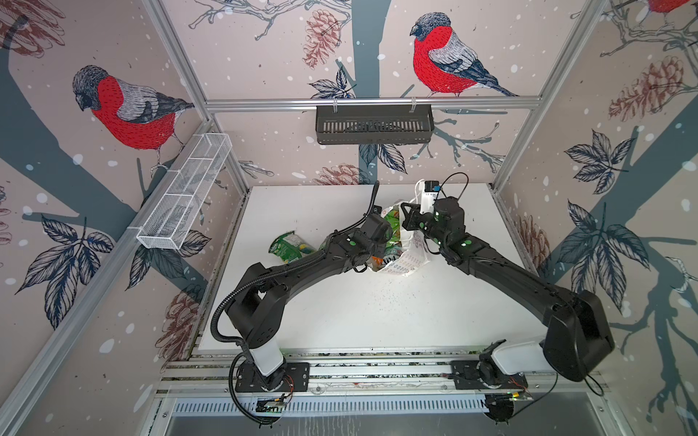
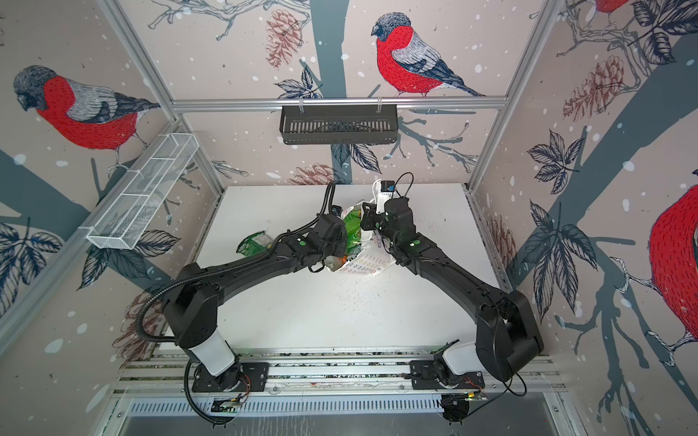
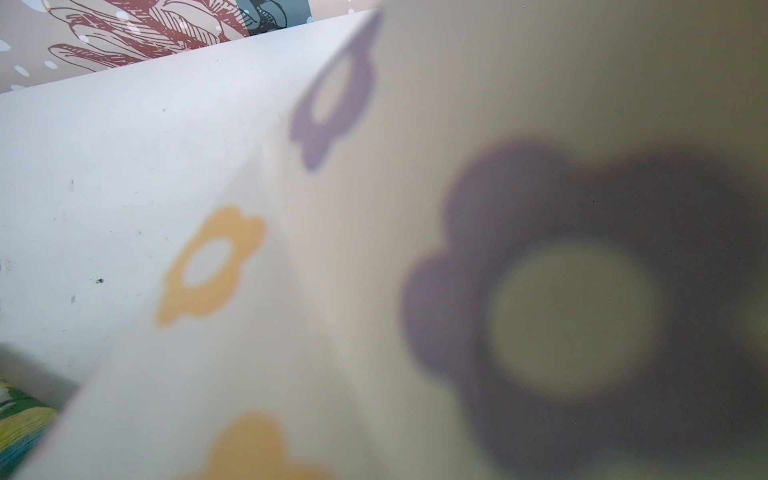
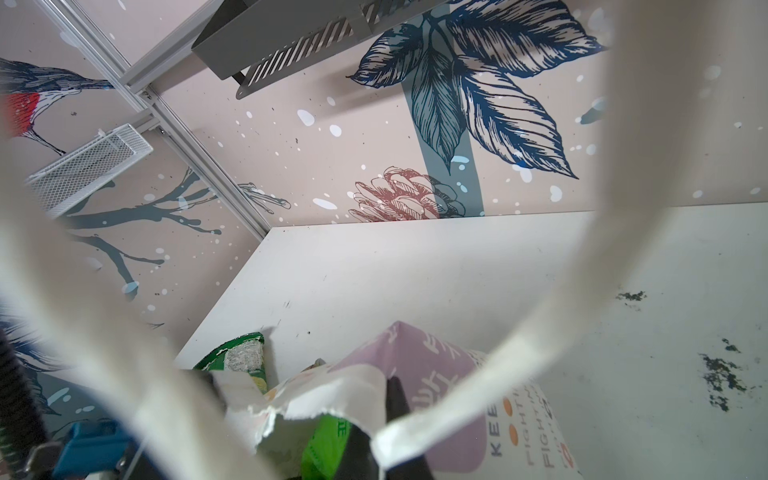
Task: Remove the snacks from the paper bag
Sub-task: 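Lower the left gripper into the bag and grasp the bright green packet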
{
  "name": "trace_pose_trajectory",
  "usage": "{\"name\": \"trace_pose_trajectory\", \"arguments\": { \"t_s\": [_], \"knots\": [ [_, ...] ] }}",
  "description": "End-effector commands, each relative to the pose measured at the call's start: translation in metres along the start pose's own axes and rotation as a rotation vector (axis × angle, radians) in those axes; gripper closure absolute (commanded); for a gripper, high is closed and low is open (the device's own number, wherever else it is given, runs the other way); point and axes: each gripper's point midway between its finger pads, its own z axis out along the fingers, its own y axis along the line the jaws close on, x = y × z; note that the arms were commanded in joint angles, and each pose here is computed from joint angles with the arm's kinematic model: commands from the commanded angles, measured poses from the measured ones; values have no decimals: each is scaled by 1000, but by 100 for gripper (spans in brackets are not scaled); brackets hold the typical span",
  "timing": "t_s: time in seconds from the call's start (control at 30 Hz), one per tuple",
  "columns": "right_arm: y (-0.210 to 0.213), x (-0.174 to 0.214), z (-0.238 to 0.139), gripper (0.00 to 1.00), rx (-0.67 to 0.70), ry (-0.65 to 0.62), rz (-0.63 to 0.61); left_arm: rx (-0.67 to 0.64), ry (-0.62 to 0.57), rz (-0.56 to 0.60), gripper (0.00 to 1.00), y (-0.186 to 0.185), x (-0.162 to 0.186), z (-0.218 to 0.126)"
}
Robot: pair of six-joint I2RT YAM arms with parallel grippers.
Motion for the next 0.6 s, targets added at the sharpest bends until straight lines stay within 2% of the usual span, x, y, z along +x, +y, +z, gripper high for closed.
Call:
{"name": "trace_pose_trajectory", "arguments": {
  "t_s": [0.0, 0.27, 0.57],
  "knots": [
    [7, -10, 0, 100, -34, -33, 16, -7, 6, -8, 100, 1, -6, -4],
    [5, -7, 1, 100, -28, -28, 21, 43, -1, -14, 100, -5, -21, -26],
    [3, -5, 4, 100, -24, -24, 26, 92, -70, -29, 100, -6, -37, -53]
  ]
}}
